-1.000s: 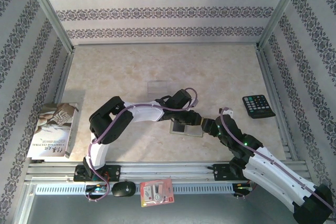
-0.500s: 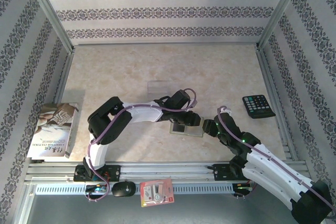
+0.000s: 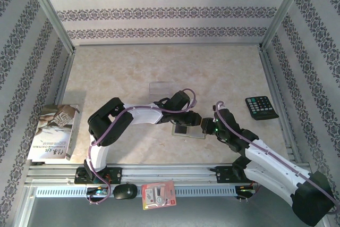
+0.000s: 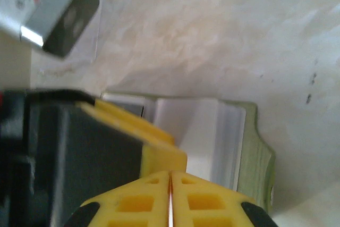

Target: Take the credit cards out of the card holder

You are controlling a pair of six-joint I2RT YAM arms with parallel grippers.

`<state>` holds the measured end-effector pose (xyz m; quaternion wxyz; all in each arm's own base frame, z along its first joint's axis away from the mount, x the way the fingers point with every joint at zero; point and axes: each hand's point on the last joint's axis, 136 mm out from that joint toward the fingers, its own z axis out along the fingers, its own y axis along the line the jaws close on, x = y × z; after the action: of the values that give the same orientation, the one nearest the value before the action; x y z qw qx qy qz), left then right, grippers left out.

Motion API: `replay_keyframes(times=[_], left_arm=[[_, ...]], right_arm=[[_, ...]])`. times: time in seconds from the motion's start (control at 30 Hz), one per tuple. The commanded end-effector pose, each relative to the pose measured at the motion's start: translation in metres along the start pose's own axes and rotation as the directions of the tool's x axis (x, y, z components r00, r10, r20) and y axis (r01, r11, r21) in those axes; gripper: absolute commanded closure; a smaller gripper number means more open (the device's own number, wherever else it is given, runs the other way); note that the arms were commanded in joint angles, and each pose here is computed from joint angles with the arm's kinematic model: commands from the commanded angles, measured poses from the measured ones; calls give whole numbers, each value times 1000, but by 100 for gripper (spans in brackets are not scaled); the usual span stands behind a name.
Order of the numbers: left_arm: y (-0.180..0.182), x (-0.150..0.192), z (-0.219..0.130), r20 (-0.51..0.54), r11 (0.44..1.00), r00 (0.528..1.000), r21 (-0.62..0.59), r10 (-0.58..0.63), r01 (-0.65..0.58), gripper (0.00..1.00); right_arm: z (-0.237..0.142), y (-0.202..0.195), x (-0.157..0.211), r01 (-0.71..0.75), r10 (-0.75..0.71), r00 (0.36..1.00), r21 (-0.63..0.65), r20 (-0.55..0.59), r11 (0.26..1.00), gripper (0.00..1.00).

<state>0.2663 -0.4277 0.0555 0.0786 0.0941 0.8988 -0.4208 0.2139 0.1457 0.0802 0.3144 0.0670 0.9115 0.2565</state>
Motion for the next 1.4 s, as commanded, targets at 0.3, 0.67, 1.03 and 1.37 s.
replay_keyframes(times=[0.3,0.67,1.03,1.37], left_arm=[[2,-11,5,36,999,999,31,-23,22,62],[5,-11,3,42,999,999,27,-28,27,62],[31,-29,-60,206,998,979,-63,1,13,61],[59,-12,-76,236,985,970,-171,57,-16,59]], right_arm=[[15,3,28,-31,24,995,-76,-97,997,100],[36,-3,34,-17,11,992,-46,-125,999,100],[43,-59,59,-44,99,970,241,-220,969,100],[50,-49,42,-13,85,966,281,-246,960,100]])
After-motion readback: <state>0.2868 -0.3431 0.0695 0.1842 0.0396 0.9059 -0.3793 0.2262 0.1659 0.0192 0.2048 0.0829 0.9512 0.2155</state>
